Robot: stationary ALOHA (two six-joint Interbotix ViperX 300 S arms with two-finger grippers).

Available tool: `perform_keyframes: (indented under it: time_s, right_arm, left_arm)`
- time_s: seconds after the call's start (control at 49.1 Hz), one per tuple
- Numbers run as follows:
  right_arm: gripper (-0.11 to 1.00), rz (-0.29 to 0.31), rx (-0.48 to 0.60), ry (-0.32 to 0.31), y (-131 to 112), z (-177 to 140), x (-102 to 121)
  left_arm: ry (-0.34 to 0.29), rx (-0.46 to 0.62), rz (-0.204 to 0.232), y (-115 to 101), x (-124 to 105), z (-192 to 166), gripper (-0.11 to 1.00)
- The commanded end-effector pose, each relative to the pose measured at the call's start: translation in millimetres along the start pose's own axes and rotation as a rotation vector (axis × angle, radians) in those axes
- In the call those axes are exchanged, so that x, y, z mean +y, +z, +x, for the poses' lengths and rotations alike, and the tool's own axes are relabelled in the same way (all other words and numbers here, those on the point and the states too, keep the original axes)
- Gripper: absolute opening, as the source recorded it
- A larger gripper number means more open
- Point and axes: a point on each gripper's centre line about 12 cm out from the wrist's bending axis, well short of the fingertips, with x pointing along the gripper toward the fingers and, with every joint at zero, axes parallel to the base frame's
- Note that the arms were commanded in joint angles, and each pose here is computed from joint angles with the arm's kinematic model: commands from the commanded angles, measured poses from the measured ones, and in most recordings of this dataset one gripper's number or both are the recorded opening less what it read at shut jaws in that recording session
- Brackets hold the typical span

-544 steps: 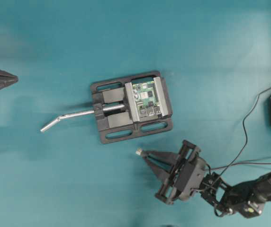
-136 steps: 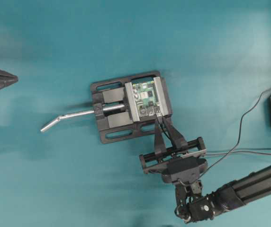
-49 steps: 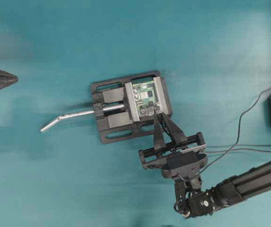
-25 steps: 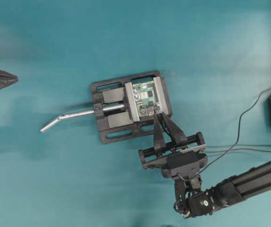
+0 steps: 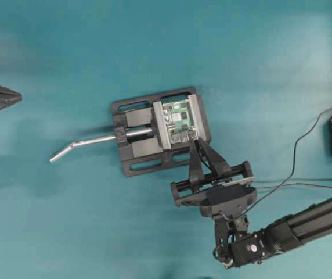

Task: Insert the USB into the fixed PCB.
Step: 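Push the USB plug forward into the port with the right gripper, then open the right gripper and pull it back from the plug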

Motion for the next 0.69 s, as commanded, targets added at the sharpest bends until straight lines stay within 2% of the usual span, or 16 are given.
perform_keyframes:
  time_s: [0.0, 0.529, 0.672]
  right_arm:
    - [0.26, 0.047, 0.017, 0.009, 17, -7, 5]
    - [0.27, 0.046, 0.039, 0.041, 15, -17, 6]
    - [0.32, 0.044, 0.042, 0.044, 14, -16, 6]
  left_arm:
    - [-0.003, -0.026, -0.001, 12, -2, -1, 0.04]
    - [-0.003, -0.026, -0.001, 12, -2, -1, 0.04]
    - [-0.003, -0.026, 0.0, 12, -2, -1, 0.04]
